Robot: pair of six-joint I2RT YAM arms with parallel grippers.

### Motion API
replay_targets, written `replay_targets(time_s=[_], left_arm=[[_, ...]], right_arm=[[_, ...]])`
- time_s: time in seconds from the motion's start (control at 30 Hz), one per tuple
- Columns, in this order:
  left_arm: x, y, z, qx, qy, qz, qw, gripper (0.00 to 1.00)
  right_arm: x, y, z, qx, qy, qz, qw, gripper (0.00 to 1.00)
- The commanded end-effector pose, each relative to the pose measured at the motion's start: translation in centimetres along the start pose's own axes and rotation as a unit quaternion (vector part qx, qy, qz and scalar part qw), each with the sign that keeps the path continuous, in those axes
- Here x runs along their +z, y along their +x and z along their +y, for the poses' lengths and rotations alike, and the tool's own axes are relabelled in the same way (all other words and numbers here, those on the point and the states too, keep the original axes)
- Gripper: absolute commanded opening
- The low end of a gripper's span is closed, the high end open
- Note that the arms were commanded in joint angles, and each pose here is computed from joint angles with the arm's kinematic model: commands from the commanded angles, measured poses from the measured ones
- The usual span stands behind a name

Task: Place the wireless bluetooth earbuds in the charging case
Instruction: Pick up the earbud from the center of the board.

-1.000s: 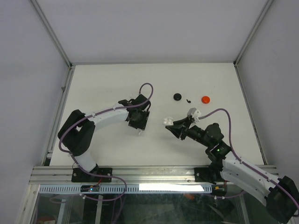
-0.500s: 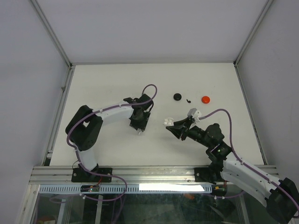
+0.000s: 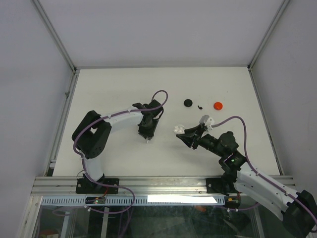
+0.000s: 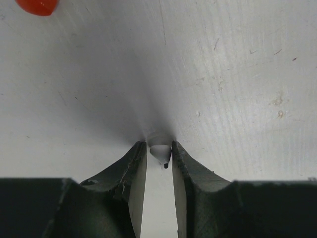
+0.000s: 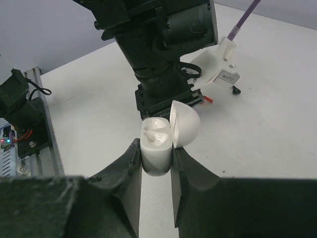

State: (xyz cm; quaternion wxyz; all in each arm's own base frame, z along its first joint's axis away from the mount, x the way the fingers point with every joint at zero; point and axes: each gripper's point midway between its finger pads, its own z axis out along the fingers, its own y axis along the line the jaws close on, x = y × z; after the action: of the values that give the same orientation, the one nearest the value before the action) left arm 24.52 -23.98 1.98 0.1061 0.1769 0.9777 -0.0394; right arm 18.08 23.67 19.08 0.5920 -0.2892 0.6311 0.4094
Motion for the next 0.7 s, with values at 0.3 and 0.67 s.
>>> replay_targets(time_s=[0.3,0.67], left_arm=[[-2.7,-1.8,-1.2,-0.005,0.024,-0.049,0.998,0.12],[-10.0,-6.8,-1.0,-0.071,0.037,-0.207,0.975,0.04]], right_arm=[[0.6,-1.8,0.4,-0.019,-0.018,-0.029,0.999,0.00],[1.7,-2.8,0.7,-0.073,-0.046,-0.082,0.993,0.00]])
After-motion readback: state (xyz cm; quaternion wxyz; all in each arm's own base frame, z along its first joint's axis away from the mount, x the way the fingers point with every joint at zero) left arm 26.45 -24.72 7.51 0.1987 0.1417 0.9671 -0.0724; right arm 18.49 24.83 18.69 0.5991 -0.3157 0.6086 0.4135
